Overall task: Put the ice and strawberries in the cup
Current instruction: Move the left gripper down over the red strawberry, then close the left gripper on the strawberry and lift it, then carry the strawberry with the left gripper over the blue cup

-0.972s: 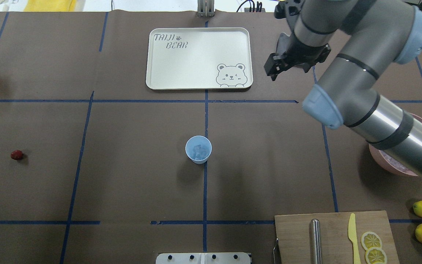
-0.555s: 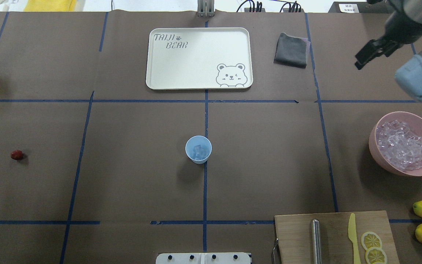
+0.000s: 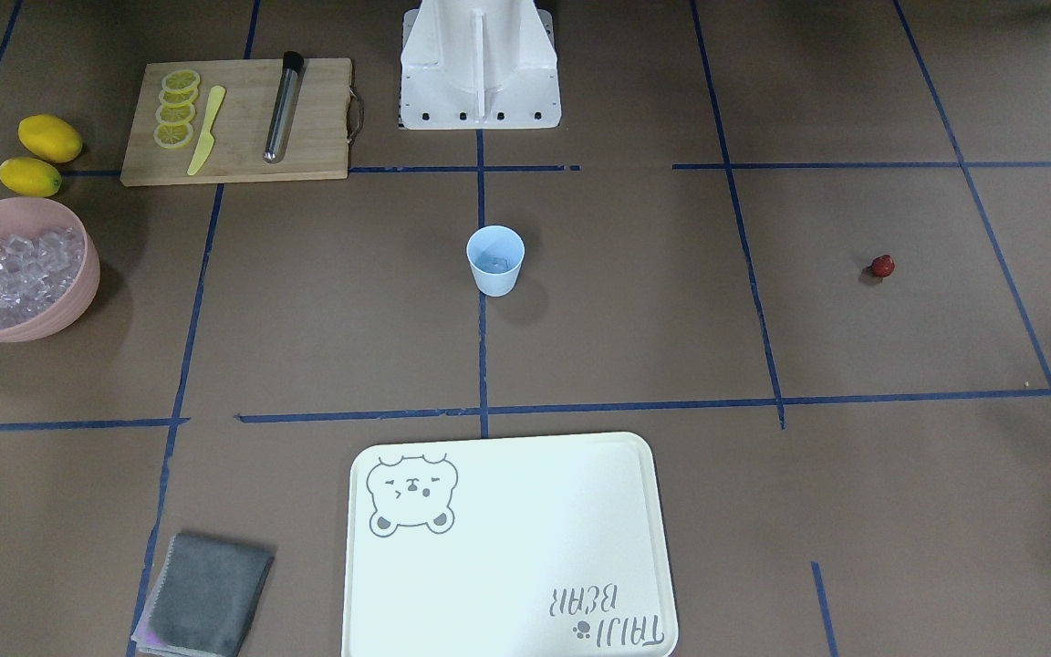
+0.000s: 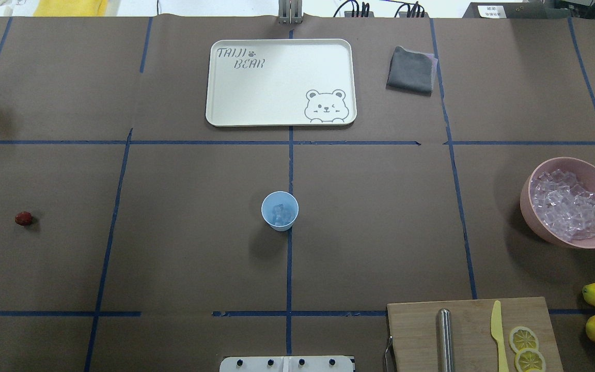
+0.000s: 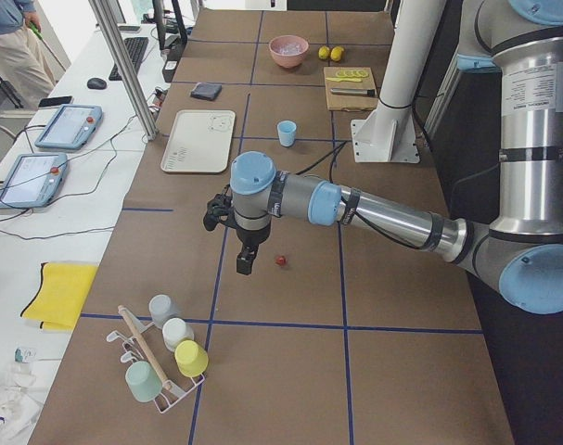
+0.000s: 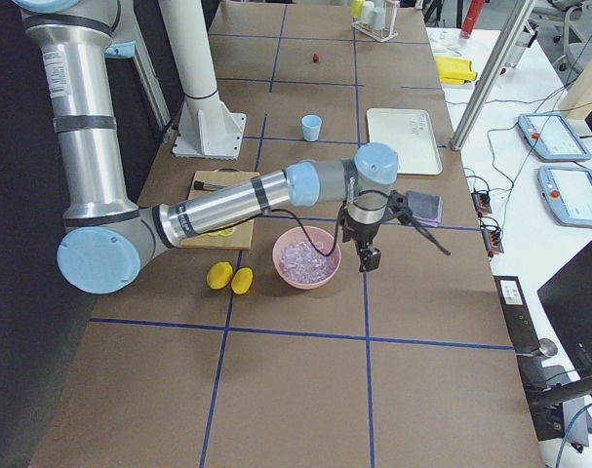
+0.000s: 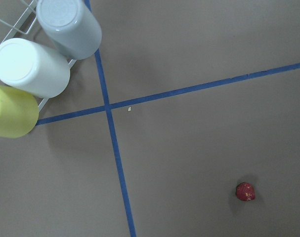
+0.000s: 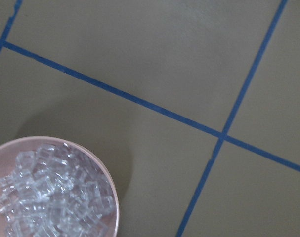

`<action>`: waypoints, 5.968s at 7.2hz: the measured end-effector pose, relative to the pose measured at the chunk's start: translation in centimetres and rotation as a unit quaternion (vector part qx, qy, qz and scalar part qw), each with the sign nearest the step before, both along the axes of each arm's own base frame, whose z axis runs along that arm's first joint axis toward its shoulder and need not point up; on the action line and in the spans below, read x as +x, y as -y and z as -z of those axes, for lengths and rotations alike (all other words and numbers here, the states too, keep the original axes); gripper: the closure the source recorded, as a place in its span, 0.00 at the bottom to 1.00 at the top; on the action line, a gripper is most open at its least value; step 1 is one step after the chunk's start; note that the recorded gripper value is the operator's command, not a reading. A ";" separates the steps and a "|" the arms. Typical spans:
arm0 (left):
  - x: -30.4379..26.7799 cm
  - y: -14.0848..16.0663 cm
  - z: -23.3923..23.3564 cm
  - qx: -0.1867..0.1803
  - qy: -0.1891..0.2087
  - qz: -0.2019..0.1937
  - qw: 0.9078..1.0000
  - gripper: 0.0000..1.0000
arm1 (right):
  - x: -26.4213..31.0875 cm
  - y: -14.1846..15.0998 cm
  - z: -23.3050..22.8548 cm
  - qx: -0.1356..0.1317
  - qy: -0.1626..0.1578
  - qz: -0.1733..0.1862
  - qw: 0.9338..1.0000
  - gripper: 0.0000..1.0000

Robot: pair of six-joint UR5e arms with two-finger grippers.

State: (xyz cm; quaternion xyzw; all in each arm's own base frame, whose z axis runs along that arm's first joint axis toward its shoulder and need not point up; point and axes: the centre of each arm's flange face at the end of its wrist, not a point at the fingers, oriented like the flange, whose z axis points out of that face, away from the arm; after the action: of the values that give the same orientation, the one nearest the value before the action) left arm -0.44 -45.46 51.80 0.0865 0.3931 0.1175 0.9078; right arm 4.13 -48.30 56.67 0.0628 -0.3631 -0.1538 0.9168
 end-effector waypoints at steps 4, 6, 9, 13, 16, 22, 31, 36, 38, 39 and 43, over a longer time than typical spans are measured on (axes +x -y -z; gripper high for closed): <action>8.0 -1.4 -0.3 -0.042 0.008 0.006 0.999 0.00 | 2.1 -5.4 -5.1 -0.051 0.012 -0.026 0.998 0.00; 11.3 -2.9 -2.4 -0.038 0.016 0.045 0.998 0.00 | 2.1 -5.5 -5.0 -0.050 0.012 -0.026 0.998 0.00; 18.1 -4.4 -7.3 -0.037 -0.006 0.087 0.996 0.00 | 2.1 -5.6 -4.9 -0.049 0.012 -0.026 0.998 0.00; 23.9 -6.2 -8.0 -0.049 -0.005 0.083 0.995 0.09 | 2.1 -5.7 -5.0 -0.050 0.011 -0.026 0.998 0.00; 25.0 -6.5 -8.1 -0.045 0.002 0.082 0.996 0.09 | 2.2 -5.7 -5.0 -0.049 0.011 -0.027 0.998 0.00; 25.5 -6.1 -8.6 -0.043 0.007 0.080 0.996 0.86 | 2.4 -5.6 -4.6 -0.045 0.011 -0.029 0.998 0.00; 21.4 -6.0 3.5 -0.040 0.002 0.048 0.998 0.97 | 2.8 -5.5 -4.1 -0.041 0.011 -0.035 0.999 0.00; 24.5 -4.0 22.8 -0.033 0.005 0.034 0.999 0.97 | 3.6 -5.7 -4.0 -0.033 0.010 -0.038 0.999 0.00; 30.2 -5.2 29.0 -0.058 -0.008 0.038 0.998 0.97 | 3.9 -5.9 -3.7 -0.029 0.010 -0.040 0.999 0.00; 33.2 -5.5 31.1 -0.071 -0.011 0.046 0.996 0.96 | 3.9 -5.9 -3.7 -0.028 0.010 -0.040 0.999 0.00; 45.3 -3.9 37.2 -0.102 0.002 0.094 0.990 0.95 | 4.0 -5.9 -3.6 -0.028 0.010 -0.041 0.999 0.00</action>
State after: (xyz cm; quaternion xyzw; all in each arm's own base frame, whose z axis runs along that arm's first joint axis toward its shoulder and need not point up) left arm 44.82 -41.55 14.59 0.0296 0.3910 -0.0087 0.9199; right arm 8.10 -42.35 60.22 0.0538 -0.3738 -0.1050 0.9200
